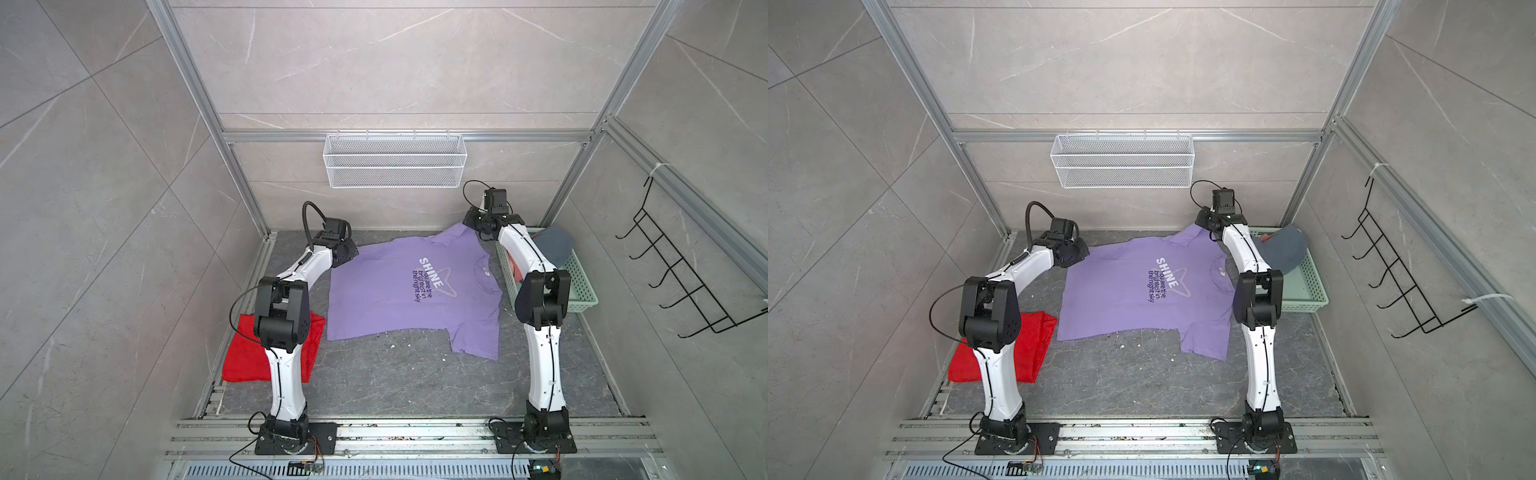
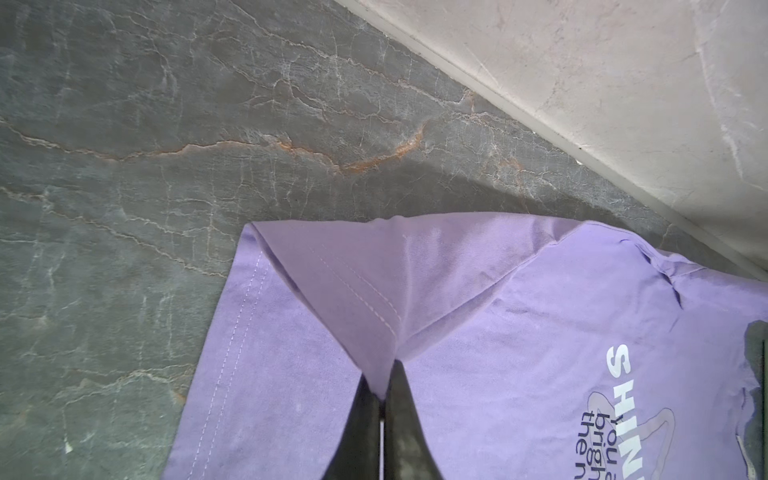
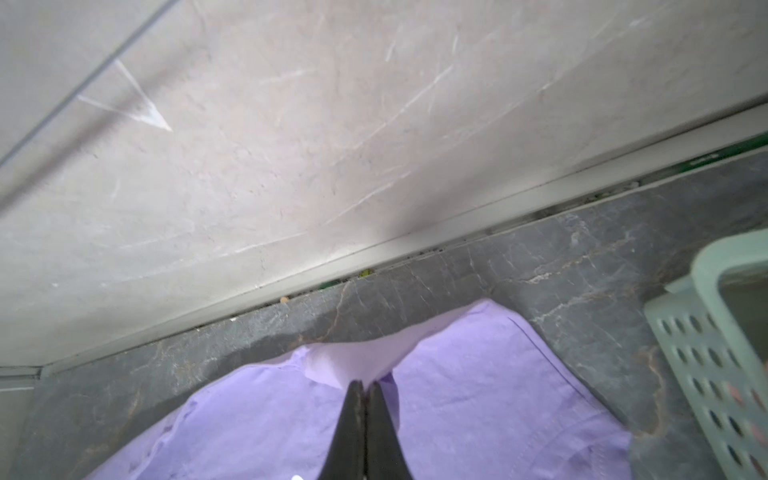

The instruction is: Fold and stack the t-shirts

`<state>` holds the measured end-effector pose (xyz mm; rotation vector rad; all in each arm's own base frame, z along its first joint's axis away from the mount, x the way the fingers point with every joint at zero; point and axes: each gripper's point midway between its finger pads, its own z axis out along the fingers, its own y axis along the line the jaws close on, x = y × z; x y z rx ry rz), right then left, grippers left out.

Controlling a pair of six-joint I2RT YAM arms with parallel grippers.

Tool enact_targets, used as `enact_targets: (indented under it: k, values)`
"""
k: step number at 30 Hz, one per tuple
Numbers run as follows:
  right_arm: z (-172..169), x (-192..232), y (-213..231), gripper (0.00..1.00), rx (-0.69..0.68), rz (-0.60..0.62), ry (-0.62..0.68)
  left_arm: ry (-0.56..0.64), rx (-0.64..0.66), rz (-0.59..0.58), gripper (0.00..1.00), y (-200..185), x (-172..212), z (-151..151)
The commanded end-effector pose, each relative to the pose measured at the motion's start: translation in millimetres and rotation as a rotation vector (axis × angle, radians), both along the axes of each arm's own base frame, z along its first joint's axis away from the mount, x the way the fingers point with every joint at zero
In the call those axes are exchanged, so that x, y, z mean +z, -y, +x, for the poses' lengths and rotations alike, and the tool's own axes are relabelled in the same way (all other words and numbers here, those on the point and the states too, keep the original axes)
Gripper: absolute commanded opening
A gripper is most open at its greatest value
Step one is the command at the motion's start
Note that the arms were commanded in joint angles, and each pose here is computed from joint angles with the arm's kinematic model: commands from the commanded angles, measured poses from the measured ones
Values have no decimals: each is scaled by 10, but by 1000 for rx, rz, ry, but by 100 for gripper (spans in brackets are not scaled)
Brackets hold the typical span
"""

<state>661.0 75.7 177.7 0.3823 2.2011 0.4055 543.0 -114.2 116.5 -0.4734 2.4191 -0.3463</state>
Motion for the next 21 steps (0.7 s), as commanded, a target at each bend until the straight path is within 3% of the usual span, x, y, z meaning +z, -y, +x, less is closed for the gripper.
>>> enact_targets:
  k: [1,8,9,11,13,15,21]
  values:
    - [60,-57,28,0,-22,15,-19,34,29,-47,0,-72,107,130]
    - [297,95,60,0,-46,64,38,94,49,-108,0,-223,336,384]
    - [340,90,84,6,-54,102,44,105,64,-138,0,-273,354,463]
    - [414,122,113,38,-56,183,66,141,102,-236,19,-388,393,629]
    - [451,208,129,61,-50,224,94,202,135,-348,41,-491,476,774]
    - [440,340,154,68,-43,231,115,256,178,-419,50,-608,566,862]
    - [121,602,87,71,34,197,56,238,179,-440,56,-611,694,654]
